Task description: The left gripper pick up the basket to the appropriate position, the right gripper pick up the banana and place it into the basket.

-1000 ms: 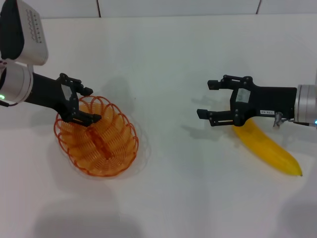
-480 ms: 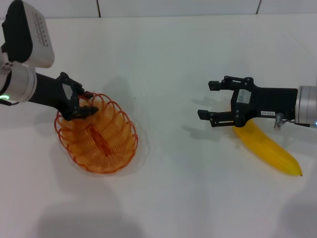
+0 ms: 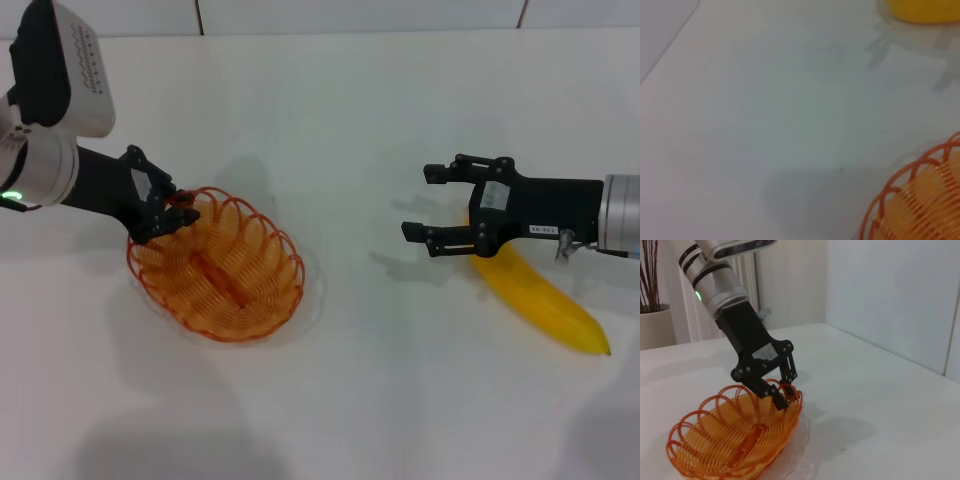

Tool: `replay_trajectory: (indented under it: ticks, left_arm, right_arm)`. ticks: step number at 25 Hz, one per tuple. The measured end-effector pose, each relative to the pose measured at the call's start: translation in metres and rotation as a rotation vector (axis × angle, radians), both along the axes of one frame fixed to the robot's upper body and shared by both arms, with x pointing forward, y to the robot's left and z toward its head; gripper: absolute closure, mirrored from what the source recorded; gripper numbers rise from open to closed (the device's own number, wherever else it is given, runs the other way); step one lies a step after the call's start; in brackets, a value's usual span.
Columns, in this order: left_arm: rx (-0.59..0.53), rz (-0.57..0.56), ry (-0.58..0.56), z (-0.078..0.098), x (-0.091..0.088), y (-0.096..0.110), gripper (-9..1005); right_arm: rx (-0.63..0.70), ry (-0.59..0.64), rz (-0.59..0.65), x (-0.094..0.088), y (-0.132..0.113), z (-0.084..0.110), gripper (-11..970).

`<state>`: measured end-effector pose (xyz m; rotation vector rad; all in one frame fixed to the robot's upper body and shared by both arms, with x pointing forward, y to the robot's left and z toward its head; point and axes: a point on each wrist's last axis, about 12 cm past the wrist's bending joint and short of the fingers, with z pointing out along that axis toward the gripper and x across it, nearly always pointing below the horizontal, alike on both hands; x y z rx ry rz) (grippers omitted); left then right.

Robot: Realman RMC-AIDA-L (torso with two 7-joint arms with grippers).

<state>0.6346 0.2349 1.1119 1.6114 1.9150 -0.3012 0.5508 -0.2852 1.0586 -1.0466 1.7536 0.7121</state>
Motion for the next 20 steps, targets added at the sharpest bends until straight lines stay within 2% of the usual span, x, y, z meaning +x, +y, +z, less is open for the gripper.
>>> replay_trajectory:
  ticks: [5,8,12,20]
  left_arm:
    - [-0.011,-0.015,0.009,0.005,-0.003,-0.001,800]
    - [-0.016,0.016,-0.011,0.011,-0.005,0.005,827]
    - [-0.025,0.055,0.002,0.016,-0.013,0.014,859]
    - [-0.085,0.110,0.021,0.025,-0.031,0.017,900]
  right_arm:
    - [0.000,0.002,-0.002,-0.001,-0.001,-0.001,82]
    - [0.000,0.005,-0.008,-0.002,-0.003,-0.002,82]
    - [0.005,0.006,-0.017,-0.004,-0.004,-0.002,82]
    - [0.015,0.004,-0.036,-0.005,-0.008,-0.003,82]
